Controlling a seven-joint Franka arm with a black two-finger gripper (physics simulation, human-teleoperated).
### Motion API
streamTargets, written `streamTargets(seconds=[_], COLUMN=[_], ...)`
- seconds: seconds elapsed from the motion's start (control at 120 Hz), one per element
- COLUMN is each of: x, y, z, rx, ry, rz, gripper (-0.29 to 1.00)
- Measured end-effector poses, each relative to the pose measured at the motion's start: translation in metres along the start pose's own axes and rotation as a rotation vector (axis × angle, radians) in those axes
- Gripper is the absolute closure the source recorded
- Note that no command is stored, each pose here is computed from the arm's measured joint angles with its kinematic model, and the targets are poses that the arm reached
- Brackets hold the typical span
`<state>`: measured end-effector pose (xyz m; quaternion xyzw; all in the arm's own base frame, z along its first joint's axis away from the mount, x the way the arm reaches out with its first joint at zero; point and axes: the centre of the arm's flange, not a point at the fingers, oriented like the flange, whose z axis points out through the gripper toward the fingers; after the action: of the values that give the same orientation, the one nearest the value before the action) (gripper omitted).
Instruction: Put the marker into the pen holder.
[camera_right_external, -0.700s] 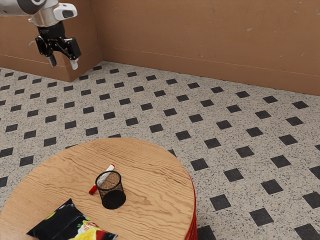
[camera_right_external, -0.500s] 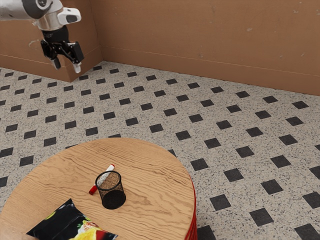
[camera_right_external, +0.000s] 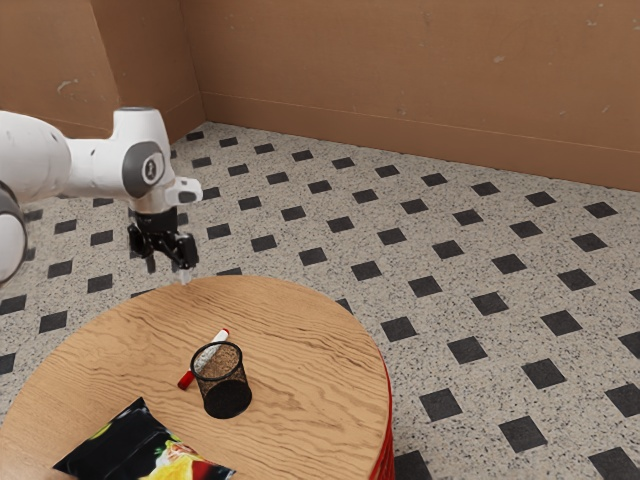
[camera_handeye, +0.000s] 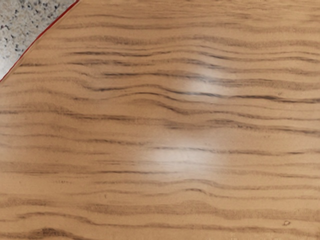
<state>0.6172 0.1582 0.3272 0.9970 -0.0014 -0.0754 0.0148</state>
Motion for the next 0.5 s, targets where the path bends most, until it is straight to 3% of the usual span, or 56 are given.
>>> streamTargets(seconds=[0.342, 0.5], x=[-0.048, -0.072], y=[0.040, 0.038], z=[0.061, 0.070], rx=[-0.025, -0.089], ry=[-0.057, -0.061], rz=[0.059, 0.011], gripper=[0.02, 0.02])
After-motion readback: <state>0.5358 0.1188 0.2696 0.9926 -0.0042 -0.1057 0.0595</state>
